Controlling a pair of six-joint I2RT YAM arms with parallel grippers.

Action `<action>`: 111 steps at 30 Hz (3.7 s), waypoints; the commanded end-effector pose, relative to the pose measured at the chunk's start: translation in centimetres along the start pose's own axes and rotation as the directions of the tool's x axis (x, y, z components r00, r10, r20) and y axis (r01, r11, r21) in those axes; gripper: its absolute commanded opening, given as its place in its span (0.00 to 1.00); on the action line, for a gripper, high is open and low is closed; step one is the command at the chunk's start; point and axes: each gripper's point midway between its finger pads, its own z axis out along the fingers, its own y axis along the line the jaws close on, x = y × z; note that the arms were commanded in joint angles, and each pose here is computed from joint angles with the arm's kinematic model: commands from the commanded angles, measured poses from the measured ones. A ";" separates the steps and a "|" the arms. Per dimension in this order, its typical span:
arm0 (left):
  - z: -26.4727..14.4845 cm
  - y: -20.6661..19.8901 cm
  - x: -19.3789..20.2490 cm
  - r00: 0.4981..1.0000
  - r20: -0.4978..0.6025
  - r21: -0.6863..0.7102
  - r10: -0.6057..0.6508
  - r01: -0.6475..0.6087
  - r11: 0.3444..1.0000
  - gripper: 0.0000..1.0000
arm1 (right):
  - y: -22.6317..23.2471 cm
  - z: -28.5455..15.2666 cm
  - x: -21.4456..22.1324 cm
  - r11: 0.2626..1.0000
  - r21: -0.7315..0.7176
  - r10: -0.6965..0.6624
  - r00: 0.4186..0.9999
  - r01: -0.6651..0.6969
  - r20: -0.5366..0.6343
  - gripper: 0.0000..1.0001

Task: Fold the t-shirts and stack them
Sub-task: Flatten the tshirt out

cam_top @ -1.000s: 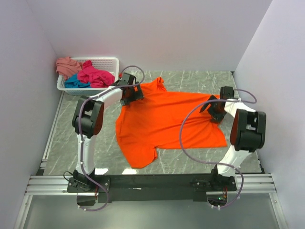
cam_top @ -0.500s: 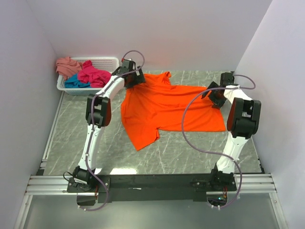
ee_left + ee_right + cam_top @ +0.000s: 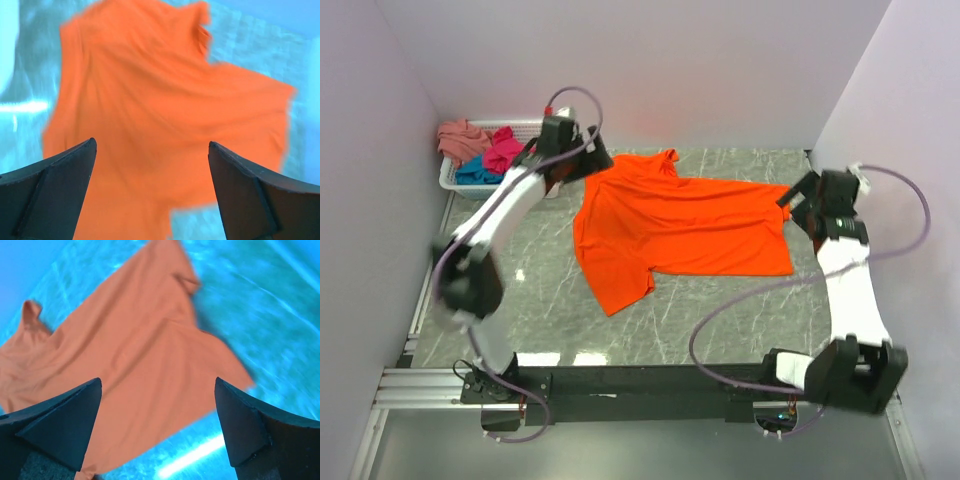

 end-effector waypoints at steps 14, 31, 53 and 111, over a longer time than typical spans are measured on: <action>-13.7 5.5 26.9 0.914 -0.382 -0.070 -0.140 0.122 0.990 1.00 | -7.0 -2.3 4.4 0.985 0.151 0.076 0.995 -0.084 0.058 0.99; -9.8 7.1 32.4 0.851 -0.524 -0.219 -0.023 -0.108 0.970 0.55 | -7.7 -0.7 5.7 0.980 0.189 0.065 0.998 -0.062 -0.006 0.96; -12.1 14.0 27.7 0.926 -0.365 -0.508 -0.093 -0.114 0.854 0.01 | -10.8 -1.1 11.1 0.956 0.292 0.070 0.979 -0.011 -0.193 0.93; -11.6 9.8 25.3 0.928 -0.363 -0.286 -0.083 -0.026 0.958 0.01 | -12.9 5.4 16.5 0.937 0.345 0.080 0.933 0.049 -0.350 0.45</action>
